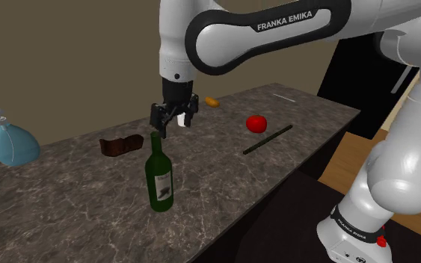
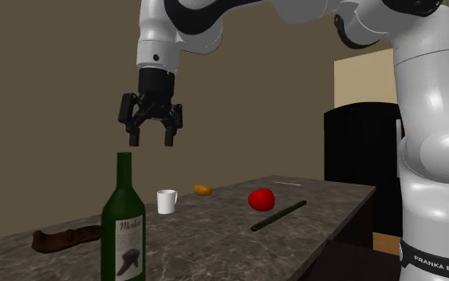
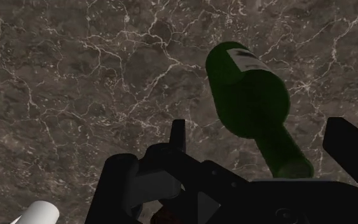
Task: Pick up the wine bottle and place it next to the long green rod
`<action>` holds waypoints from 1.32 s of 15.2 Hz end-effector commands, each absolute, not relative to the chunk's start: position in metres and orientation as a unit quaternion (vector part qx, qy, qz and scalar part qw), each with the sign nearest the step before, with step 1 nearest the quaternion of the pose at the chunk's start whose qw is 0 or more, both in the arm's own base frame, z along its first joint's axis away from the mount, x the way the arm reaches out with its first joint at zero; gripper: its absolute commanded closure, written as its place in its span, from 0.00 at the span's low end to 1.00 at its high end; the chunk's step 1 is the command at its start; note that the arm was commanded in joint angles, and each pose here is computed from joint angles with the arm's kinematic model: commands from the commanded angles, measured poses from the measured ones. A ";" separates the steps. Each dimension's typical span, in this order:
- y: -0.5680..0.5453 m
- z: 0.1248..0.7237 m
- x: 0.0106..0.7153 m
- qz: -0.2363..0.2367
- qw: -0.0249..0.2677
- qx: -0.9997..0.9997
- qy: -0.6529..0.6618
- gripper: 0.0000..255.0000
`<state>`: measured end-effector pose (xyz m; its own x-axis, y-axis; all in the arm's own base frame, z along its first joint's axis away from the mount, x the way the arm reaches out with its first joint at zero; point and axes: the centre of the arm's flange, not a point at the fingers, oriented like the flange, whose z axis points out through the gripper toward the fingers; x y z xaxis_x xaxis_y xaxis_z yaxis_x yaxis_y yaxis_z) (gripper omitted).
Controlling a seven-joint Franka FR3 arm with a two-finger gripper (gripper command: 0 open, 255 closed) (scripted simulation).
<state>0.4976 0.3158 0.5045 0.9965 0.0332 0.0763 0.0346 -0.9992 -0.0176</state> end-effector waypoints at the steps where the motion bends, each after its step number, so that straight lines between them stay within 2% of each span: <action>1: 0.336 0.501 0.517 -0.043 0.007 -0.999 -0.012 0.00; 11: 0.357 0.457 0.538 -0.047 0.004 -0.999 -0.007 0.00; 19: 0.357 0.457 0.538 -0.047 0.004 -0.999 -0.007 0.00; 20: 0.357 0.457 0.538 -0.047 0.004 -0.999 -0.007 1.00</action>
<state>0.5376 0.3575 0.4569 0.9954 0.0144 0.0946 0.0151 -0.9999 -0.0064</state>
